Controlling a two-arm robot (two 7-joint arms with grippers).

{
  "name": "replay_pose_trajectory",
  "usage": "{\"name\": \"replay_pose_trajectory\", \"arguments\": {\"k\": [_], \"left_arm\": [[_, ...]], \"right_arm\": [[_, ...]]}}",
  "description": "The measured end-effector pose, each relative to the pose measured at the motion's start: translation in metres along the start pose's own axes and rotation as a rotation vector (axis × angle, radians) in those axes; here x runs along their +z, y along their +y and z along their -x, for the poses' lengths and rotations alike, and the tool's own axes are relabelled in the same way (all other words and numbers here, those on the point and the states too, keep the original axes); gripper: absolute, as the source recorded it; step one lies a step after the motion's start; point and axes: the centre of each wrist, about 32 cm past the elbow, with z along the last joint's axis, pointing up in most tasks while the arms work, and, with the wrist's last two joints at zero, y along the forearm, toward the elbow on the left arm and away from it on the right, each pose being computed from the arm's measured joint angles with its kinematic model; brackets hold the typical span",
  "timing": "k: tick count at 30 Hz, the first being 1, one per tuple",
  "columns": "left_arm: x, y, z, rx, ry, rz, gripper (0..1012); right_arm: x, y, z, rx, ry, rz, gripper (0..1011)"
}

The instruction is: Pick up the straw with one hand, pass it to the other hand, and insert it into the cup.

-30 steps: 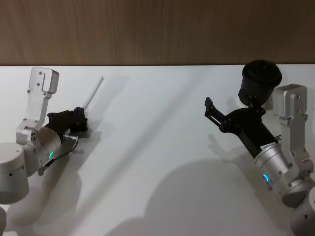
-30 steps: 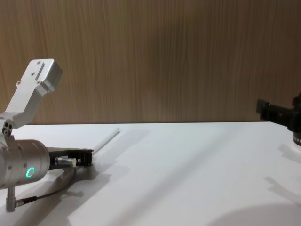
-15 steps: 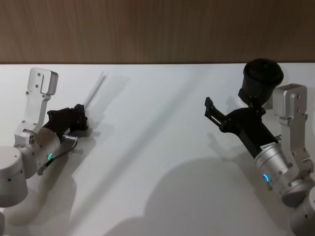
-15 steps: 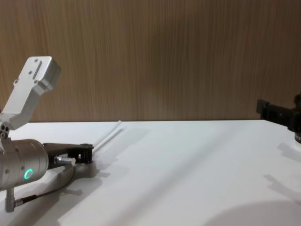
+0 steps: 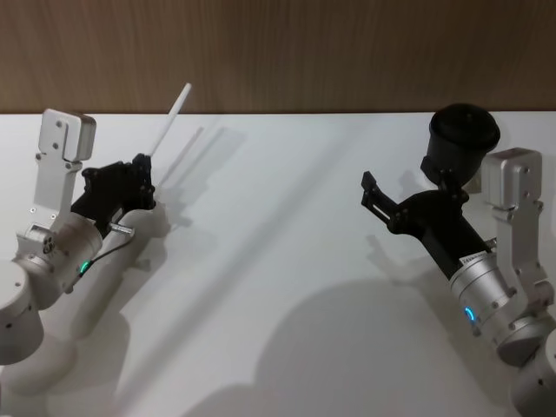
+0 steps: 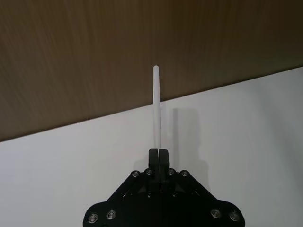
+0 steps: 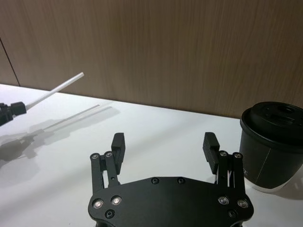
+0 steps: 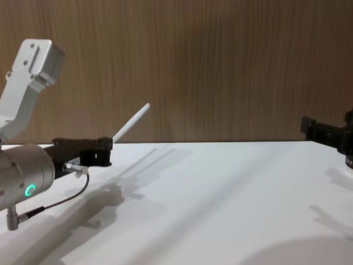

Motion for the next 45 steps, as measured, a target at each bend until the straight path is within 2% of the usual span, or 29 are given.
{"name": "replay_pose_trajectory", "arguments": {"k": [4,5,7,8,13,14,16,23,25,26,27,28,30,32,33,36,39,45], "left_arm": [[0.0011,0.0005,-0.0011,-0.014,-0.019,0.052,11],[0.0018,0.0007,-0.0017,-0.022,-0.027,0.077,11],[0.0028,0.0009,-0.0020,-0.030,-0.034,0.099,10],[0.0037,0.0011,-0.0025,-0.039,-0.041,0.125,11],[0.0077,0.0016,-0.0038,-0.072,-0.066,0.205,10],[0.0077,0.0016,-0.0038,-0.072,-0.066,0.205,10],[0.0107,0.0015,-0.0043,-0.094,-0.078,0.256,10],[0.0185,-0.0003,-0.0043,-0.144,-0.100,0.360,10],[0.0237,-0.0022,-0.0037,-0.169,-0.110,0.414,10],[0.0237,-0.0022,-0.0037,-0.169,-0.110,0.414,10],[0.0267,-0.0035,-0.0033,-0.182,-0.115,0.439,10],[0.0267,-0.0035,-0.0033,-0.182,-0.115,0.439,11],[0.0328,-0.0062,-0.0025,-0.207,-0.127,0.491,10],[0.0354,-0.0074,-0.0021,-0.218,-0.132,0.514,10],[0.0387,-0.0090,-0.0017,-0.231,-0.139,0.540,10],[0.0427,-0.0108,-0.0012,-0.247,-0.149,0.571,11],[0.0506,-0.0137,-0.0006,-0.274,-0.169,0.621,10],[0.0601,-0.0162,-0.0001,-0.307,-0.199,0.672,11]], "right_arm": [[0.000,0.000,0.000,0.000,0.000,0.000,1001],[0.000,0.000,0.000,0.000,0.000,0.000,1001],[0.000,0.000,0.000,0.000,0.000,0.000,1001],[0.000,0.000,0.000,0.000,0.000,0.000,1001],[0.000,0.000,0.000,0.000,0.000,0.000,1001],[0.000,0.000,0.000,0.000,0.000,0.000,1001],[0.000,0.000,0.000,0.000,0.000,0.000,1001],[0.000,0.000,0.000,0.000,0.000,0.000,1001],[0.000,0.000,0.000,0.000,0.000,0.000,1001],[0.000,0.000,0.000,0.000,0.000,0.000,1001],[0.000,0.000,0.000,0.000,0.000,0.000,1001],[0.000,0.000,0.000,0.000,0.000,0.000,1001],[0.000,0.000,0.000,0.000,0.000,0.000,1001],[0.000,0.000,0.000,0.000,0.000,0.000,1002],[0.000,0.000,0.000,0.000,0.000,0.000,1001],[0.000,0.000,0.000,0.000,0.000,0.000,1001],[0.000,0.000,0.000,0.000,0.000,0.000,1001],[0.000,0.000,0.000,0.000,0.000,0.000,1001]]}}
